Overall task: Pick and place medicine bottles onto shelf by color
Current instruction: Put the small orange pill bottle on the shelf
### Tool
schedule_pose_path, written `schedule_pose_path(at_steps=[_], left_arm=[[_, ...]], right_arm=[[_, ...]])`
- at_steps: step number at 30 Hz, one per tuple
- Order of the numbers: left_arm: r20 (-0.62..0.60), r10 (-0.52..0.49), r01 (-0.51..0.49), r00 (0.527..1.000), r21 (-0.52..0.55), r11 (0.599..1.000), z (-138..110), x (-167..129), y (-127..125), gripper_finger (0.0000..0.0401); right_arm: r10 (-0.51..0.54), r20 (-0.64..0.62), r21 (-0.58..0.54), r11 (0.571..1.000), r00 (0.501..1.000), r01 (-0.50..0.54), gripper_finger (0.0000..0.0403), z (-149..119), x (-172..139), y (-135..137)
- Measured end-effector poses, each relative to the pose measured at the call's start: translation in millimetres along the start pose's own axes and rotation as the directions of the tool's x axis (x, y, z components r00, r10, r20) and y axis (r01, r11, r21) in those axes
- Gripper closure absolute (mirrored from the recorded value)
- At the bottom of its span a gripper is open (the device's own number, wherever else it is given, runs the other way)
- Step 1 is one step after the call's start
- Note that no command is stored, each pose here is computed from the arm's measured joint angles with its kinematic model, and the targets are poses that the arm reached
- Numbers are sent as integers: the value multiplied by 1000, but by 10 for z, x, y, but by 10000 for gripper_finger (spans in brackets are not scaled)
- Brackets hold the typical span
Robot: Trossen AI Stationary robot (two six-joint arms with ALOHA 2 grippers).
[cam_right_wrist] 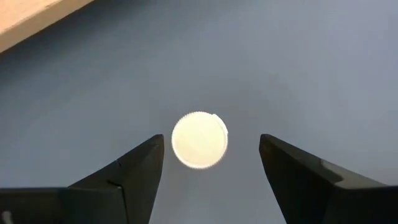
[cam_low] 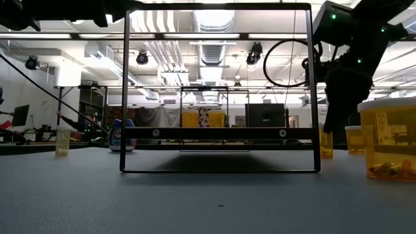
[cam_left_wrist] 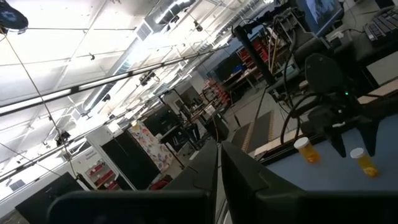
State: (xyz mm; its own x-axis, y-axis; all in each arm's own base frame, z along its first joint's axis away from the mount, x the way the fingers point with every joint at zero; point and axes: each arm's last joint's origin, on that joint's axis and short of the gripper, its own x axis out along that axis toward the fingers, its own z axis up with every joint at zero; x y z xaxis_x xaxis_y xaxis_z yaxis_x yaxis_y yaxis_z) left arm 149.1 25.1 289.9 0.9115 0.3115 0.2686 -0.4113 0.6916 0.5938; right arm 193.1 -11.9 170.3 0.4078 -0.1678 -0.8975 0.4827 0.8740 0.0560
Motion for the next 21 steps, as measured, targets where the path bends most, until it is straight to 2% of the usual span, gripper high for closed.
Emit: schedule_pose_path(at_steps=[11, 21], left_arm=[[-3, -3, 3, 1000, 1, 1000, -5, 7, -7, 397], [-3, -3, 3, 1000, -1, 1000, -7, 10, -8, 397]], right_arm=[[9, 38, -29, 1000, 999, -8, 185, 1, 33, 3], [10, 38, -29, 1000, 999, -9, 239, 1, 33, 4]])
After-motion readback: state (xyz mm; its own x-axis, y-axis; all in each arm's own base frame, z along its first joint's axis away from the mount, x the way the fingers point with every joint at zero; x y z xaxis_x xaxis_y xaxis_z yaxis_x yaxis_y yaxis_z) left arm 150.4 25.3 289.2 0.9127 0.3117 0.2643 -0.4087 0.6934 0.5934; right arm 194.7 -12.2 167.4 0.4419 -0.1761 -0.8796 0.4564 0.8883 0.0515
